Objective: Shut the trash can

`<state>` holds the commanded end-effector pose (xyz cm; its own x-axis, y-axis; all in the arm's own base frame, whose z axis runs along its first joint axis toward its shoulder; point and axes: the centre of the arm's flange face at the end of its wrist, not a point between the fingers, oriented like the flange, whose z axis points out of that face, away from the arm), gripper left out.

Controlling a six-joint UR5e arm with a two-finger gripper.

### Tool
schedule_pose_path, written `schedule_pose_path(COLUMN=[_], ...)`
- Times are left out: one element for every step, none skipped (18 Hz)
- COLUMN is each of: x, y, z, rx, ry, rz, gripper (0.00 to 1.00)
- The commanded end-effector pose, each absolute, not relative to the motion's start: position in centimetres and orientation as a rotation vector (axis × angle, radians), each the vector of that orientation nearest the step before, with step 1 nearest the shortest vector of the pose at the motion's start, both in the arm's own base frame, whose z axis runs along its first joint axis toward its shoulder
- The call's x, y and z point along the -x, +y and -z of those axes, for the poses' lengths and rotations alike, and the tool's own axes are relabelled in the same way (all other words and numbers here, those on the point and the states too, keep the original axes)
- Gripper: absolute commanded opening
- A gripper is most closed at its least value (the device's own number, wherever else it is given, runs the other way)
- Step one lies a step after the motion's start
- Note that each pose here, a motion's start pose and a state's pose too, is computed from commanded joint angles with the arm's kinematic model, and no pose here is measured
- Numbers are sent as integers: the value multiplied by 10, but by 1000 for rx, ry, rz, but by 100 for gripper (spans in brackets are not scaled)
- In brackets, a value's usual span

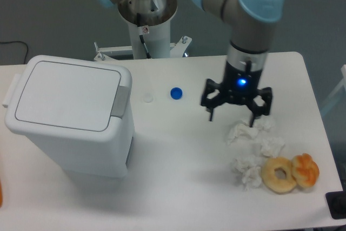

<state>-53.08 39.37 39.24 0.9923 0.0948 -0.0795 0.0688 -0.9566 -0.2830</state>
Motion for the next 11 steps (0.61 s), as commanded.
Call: schedule_pose_path(x=[542, 551, 561, 572, 583, 594, 606, 616, 625, 635, 644], y=[384, 376, 367, 356, 349, 347, 344, 340, 335, 329, 323], z=[-385, -375, -364, -357, -350, -340, -330, -328, -327, -323, -322], rx=[2875, 2903, 2936, 2980, 3021, 3063, 3104, 3137, 3146, 3148, 3148], ry=[-56, -3, 41, 79, 133, 200, 258, 289, 298, 305, 313], rz=[-143, -147, -154, -172, -190, -200, -210, -232, -241, -246, -249], gripper=[100, 100, 100, 100, 100, 100, 100, 100, 100, 100, 100])
